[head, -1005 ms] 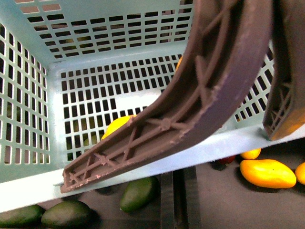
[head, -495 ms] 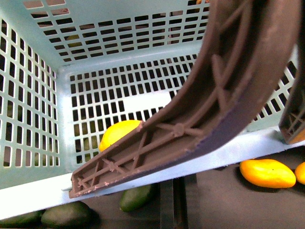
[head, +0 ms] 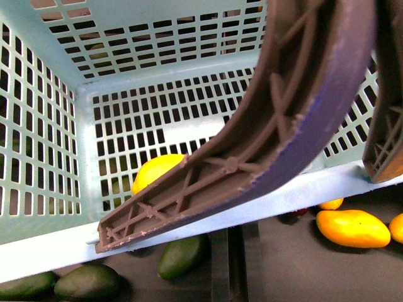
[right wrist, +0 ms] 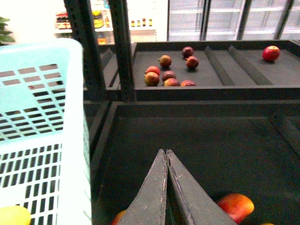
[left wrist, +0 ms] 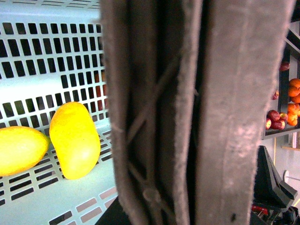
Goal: Pick lemon and mango into basket
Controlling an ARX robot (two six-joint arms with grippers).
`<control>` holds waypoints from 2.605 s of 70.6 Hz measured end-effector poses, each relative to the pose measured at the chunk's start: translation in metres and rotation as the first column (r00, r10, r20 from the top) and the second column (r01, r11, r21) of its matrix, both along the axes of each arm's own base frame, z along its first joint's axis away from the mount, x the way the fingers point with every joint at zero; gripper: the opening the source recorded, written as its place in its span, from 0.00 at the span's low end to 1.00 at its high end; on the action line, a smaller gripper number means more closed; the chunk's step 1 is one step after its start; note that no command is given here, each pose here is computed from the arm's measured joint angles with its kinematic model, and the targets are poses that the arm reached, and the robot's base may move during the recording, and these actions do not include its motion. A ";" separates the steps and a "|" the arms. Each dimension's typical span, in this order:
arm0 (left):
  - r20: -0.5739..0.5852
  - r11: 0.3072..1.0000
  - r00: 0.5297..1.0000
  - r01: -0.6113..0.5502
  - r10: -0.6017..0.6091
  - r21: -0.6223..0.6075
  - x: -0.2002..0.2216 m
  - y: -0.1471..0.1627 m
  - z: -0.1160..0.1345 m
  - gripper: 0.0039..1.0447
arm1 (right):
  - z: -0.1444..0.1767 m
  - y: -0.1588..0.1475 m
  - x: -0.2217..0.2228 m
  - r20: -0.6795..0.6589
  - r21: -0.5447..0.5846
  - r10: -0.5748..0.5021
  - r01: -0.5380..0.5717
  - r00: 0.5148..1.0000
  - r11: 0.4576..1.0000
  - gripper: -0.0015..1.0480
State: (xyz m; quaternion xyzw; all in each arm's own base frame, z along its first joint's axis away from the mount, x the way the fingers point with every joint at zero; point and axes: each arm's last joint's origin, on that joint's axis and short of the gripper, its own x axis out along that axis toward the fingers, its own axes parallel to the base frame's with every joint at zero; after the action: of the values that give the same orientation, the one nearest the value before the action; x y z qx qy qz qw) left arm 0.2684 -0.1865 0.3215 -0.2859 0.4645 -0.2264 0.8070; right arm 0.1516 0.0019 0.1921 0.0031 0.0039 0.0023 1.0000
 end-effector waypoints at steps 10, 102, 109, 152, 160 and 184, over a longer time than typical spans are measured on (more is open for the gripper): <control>0.000 1.000 1.000 0.000 0.000 0.000 0.000 0.000 0.000 0.15 | -0.006 -0.001 -0.008 -0.001 0.000 -0.002 0.002 1.000 1.000 0.02; 0.000 1.000 1.000 -0.001 0.001 0.000 0.000 0.000 0.000 0.15 | -0.024 -0.002 -0.049 -0.005 -0.001 0.000 0.000 1.000 1.000 0.02; 0.000 1.000 1.000 -0.001 0.001 0.000 0.000 0.000 0.000 0.15 | -0.023 -0.002 -0.054 0.018 -0.001 -0.003 0.003 1.000 1.000 0.02; 0.000 1.000 1.000 -0.001 0.001 0.000 0.000 0.000 0.000 0.15 | -0.023 -0.002 -0.055 0.021 -0.002 -0.003 0.003 1.000 1.000 0.59; 0.000 1.000 1.000 0.004 -0.004 -0.001 -0.001 -0.001 0.000 0.15 | -0.023 -0.002 -0.055 0.021 -0.002 -0.006 0.006 1.000 1.000 0.75; -0.005 1.000 1.000 0.009 -0.009 -0.004 -0.001 -0.002 0.000 0.15 | -0.023 -0.002 -0.055 0.019 -0.002 -0.002 0.002 1.000 1.000 0.92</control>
State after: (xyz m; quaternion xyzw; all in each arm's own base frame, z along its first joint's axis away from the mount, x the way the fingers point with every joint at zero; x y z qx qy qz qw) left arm 0.2672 -0.1882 0.3213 -0.2862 0.4672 -0.2303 0.8042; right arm 0.0969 0.0003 0.1689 0.0020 -0.0054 0.0012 1.0000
